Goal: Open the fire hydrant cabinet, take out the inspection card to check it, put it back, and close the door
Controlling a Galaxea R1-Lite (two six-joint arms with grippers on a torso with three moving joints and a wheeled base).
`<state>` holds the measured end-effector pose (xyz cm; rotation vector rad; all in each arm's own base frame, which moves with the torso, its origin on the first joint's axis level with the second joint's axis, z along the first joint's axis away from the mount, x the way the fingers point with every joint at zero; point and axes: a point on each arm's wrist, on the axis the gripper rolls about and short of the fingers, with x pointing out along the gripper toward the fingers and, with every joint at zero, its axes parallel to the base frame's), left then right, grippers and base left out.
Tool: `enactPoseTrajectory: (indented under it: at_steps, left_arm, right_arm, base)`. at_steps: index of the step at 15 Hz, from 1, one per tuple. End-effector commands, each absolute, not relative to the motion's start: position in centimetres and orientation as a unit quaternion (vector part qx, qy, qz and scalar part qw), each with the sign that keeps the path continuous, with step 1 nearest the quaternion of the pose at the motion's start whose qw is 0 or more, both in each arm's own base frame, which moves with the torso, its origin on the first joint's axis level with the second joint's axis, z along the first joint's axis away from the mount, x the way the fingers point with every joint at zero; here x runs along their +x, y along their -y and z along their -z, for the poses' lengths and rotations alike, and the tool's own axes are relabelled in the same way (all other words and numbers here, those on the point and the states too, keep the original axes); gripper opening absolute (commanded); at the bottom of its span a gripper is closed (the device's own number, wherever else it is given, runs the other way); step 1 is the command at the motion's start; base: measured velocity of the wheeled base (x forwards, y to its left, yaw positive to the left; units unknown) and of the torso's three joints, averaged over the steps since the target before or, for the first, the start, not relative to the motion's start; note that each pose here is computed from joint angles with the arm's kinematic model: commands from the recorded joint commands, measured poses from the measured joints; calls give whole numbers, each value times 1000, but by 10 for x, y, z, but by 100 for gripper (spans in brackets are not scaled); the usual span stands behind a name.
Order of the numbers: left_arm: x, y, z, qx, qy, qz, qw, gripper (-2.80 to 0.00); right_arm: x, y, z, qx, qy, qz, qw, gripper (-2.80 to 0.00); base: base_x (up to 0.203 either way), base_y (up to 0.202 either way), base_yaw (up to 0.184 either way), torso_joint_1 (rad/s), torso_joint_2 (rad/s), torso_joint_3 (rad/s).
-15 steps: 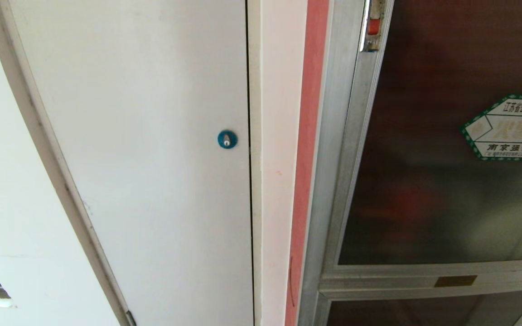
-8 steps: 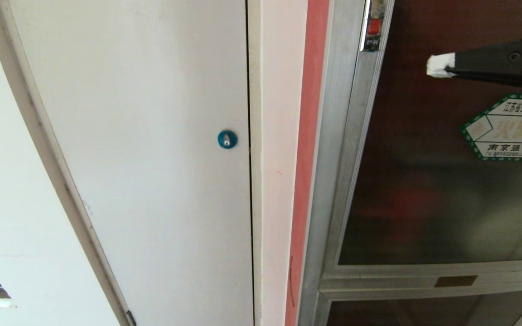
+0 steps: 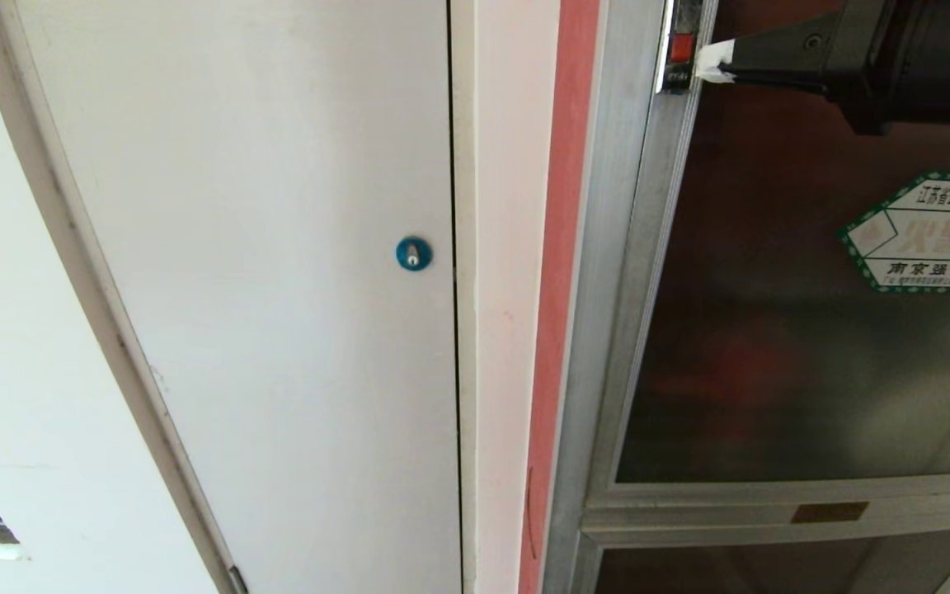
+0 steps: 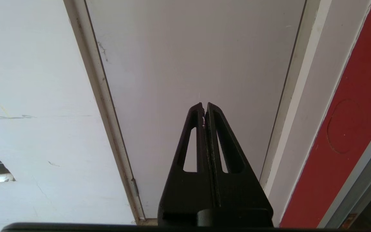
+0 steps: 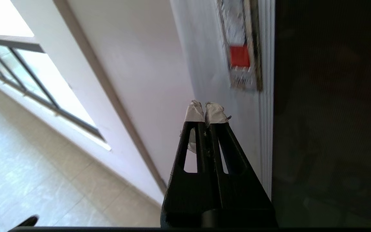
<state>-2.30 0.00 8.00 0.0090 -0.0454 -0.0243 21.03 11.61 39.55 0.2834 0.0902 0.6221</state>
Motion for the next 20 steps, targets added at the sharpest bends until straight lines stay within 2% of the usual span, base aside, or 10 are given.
enactPoseTrajectory:
  at_steps: [1, 20]
  left_arm:
    - [-21, 0, -75, 5, 13, 12, 1000, -280]
    - [-21, 0, -75, 4, 13, 12, 1000, -280]
  right_arm:
    - [222, -122, -395, 136, -43, -300, 943, -280]
    - [247, -117, -398, 130, -24, -260, 957, -280]
  base:
    - [0, 0, 0, 0, 0, 0]
    - [0, 0, 0, 0, 0, 0]
